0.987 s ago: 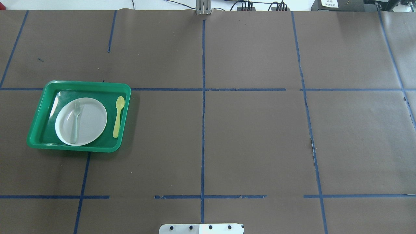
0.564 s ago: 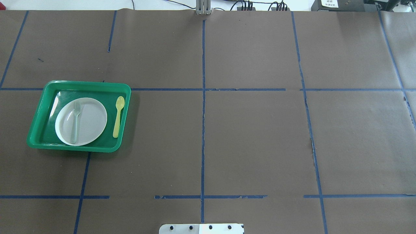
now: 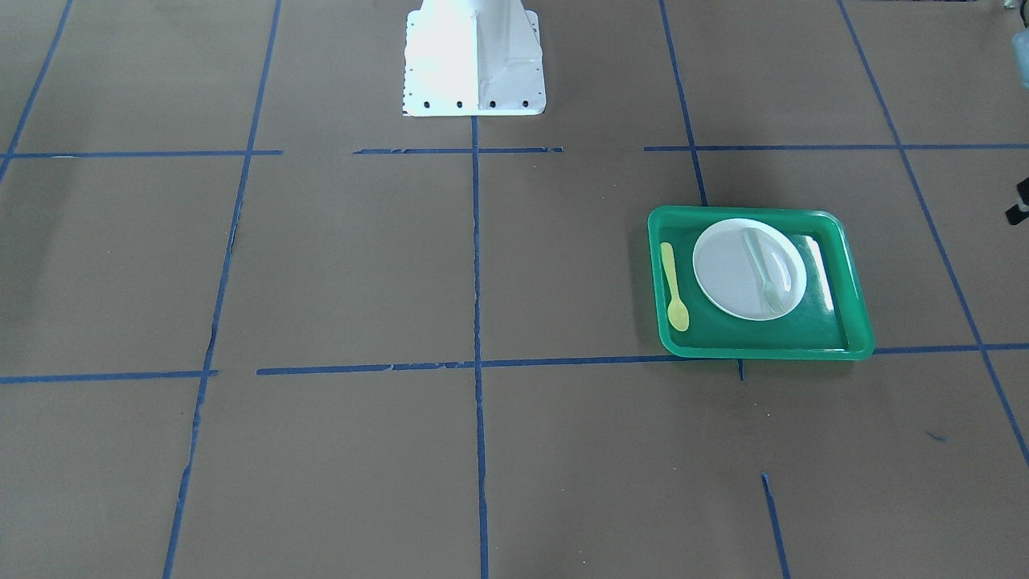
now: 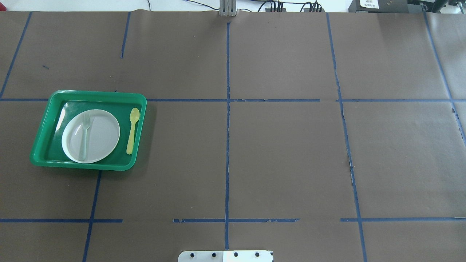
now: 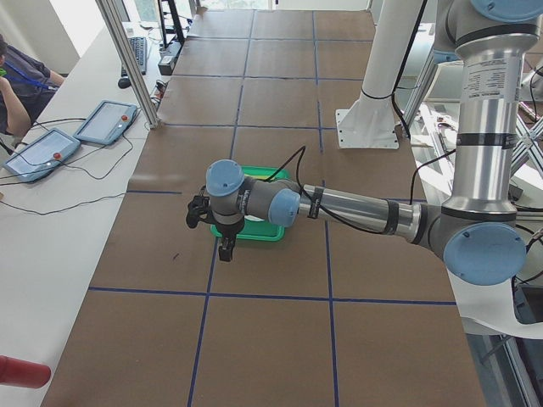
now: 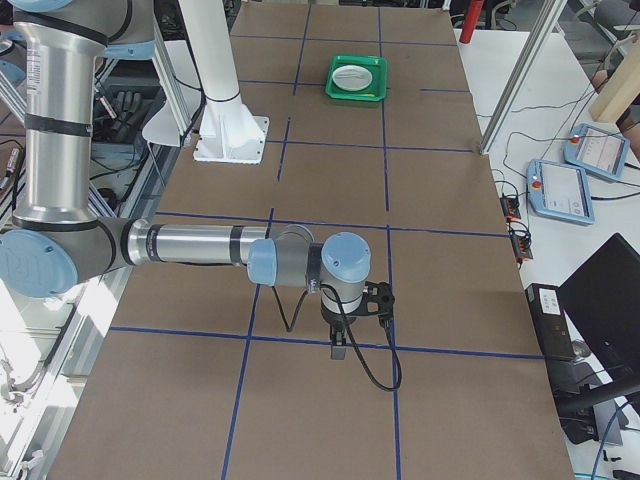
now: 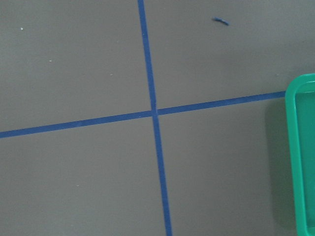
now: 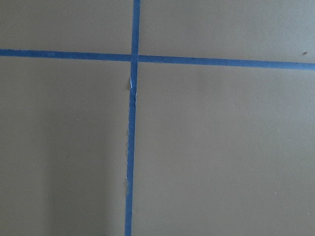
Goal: Place fork
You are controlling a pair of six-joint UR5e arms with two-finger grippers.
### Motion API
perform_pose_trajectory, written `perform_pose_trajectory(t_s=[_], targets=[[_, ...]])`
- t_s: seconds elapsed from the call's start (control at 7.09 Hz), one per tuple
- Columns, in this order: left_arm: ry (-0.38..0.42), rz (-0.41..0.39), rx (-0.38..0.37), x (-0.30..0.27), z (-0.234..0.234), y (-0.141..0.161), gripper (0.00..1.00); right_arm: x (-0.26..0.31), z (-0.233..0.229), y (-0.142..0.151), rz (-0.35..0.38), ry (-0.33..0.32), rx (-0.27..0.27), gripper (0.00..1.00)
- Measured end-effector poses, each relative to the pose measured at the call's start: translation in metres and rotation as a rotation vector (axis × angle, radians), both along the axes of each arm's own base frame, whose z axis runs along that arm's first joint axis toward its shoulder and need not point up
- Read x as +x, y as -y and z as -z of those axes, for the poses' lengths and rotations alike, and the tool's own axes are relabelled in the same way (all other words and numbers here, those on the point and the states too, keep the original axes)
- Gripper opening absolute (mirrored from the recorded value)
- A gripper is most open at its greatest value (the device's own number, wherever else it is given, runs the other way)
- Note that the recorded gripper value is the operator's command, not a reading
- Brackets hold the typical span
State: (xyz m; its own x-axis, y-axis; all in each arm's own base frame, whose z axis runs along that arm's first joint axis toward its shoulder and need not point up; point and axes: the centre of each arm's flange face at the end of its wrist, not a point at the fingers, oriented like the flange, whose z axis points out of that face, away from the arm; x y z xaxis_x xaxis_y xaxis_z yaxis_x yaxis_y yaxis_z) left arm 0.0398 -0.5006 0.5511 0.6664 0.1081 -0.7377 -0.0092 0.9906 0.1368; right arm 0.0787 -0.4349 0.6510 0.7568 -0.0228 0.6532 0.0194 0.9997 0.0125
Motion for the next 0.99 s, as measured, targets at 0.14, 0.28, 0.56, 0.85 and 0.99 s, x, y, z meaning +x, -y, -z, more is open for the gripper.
perform_pose_trajectory(t_s=[0.14, 0.28, 0.56, 0.85, 0.99], targets=[[-0.024, 0.018, -0.026, 0.042, 0.02, -0.003, 1.0, 0.0, 0.0, 0.0, 0.0, 0.0, 0.0, 1.0], [-0.025, 0.03, -0.042, 0.075, 0.033, -0.006, 1.0, 0.0, 0.0, 0.0, 0.0, 0.0, 0.0, 1.0], [-0.003, 0.061, -0.054, 0.136, 0.063, -0.005, 1.0, 0.0, 0.0, 0.0, 0.0, 0.0, 0.0, 1.0], [0.007, 0.065, -0.052, 0.188, 0.087, -0.003, 1.0, 0.0, 0.0, 0.0, 0.001, 0.0, 0.0, 1.0], [0.008, 0.058, -0.054, 0.213, 0.098, -0.006, 1.0, 0.0, 0.0, 0.0, 0.001, 0.0, 0.001, 1.0]])
